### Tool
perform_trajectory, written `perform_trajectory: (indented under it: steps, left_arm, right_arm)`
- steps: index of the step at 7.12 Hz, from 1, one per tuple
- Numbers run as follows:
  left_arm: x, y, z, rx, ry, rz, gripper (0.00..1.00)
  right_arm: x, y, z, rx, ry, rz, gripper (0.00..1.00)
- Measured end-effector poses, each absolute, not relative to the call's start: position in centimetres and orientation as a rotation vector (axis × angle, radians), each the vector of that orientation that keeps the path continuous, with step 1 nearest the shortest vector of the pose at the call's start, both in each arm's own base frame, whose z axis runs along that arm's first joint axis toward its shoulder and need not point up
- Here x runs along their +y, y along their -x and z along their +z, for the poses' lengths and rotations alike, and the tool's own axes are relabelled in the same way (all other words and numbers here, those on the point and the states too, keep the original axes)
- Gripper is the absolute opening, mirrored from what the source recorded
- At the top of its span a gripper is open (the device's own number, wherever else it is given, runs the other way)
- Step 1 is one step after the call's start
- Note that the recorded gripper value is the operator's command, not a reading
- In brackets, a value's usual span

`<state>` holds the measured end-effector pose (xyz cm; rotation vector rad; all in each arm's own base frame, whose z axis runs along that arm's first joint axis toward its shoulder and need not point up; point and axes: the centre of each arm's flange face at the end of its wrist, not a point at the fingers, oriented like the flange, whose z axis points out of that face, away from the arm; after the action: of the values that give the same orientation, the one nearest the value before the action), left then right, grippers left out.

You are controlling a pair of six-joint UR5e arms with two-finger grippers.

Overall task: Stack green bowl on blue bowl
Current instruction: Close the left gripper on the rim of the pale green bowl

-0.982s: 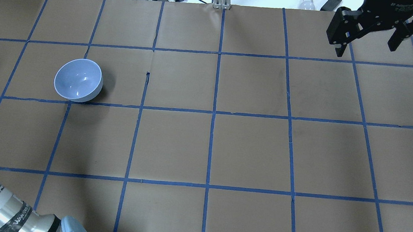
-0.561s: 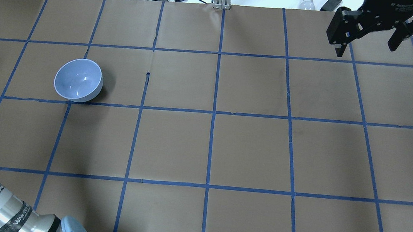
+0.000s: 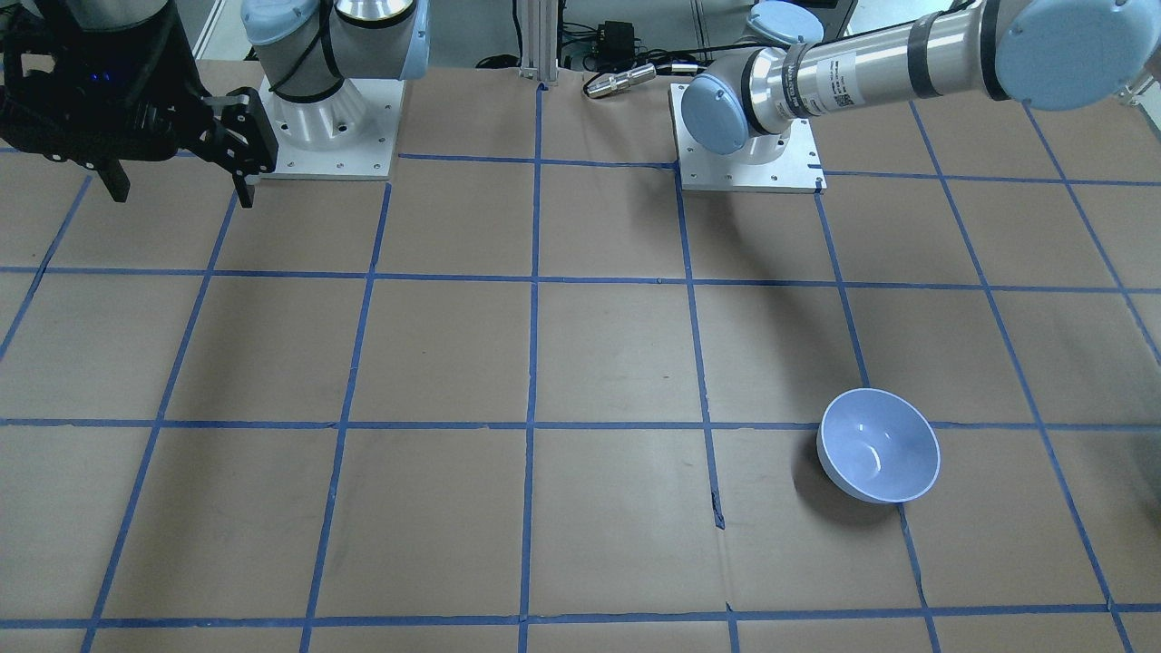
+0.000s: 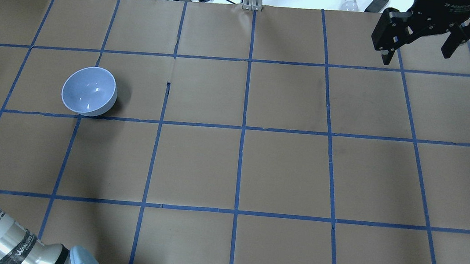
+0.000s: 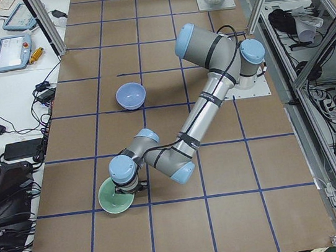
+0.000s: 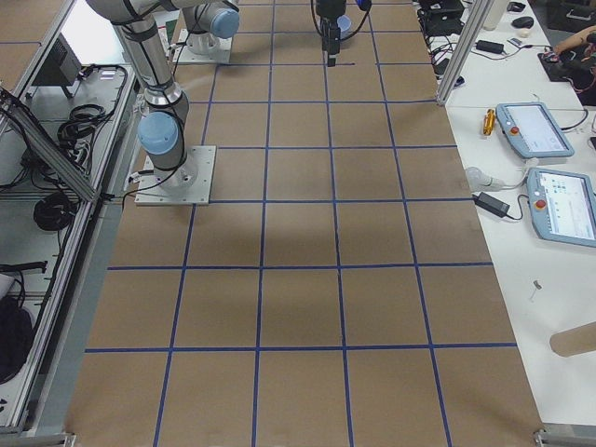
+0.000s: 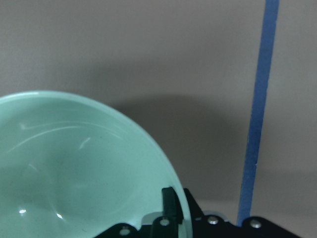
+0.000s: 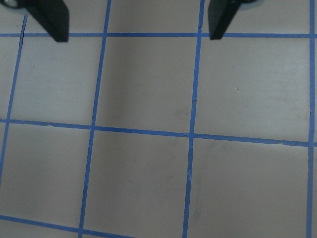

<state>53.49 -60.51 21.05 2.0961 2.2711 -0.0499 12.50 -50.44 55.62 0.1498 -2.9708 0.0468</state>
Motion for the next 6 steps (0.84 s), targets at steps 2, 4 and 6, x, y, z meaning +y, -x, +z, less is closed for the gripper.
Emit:
perform_trajectory:
  steps: [2, 4, 6]
  left_arm:
    - [-60.5, -53.5, 21.4, 2.267, -2.095, -0.049, 0.0]
    - [-60.5, -53.4, 21.7, 2.263, -2.091, -0.049, 0.0]
    - [-60.8, -52.9, 23.4, 2.244, -2.084, -0.056, 0.0]
  right_arm:
    - [-50.4, -12.5, 55.6, -2.971, -0.15, 0.047, 1.0]
    - [-50.4, -12.5, 55.6, -2.971, -0.15, 0.047, 1.0]
    - [-50.4, -12.5, 55.6, -2.971, -0.15, 0.047, 1.0]
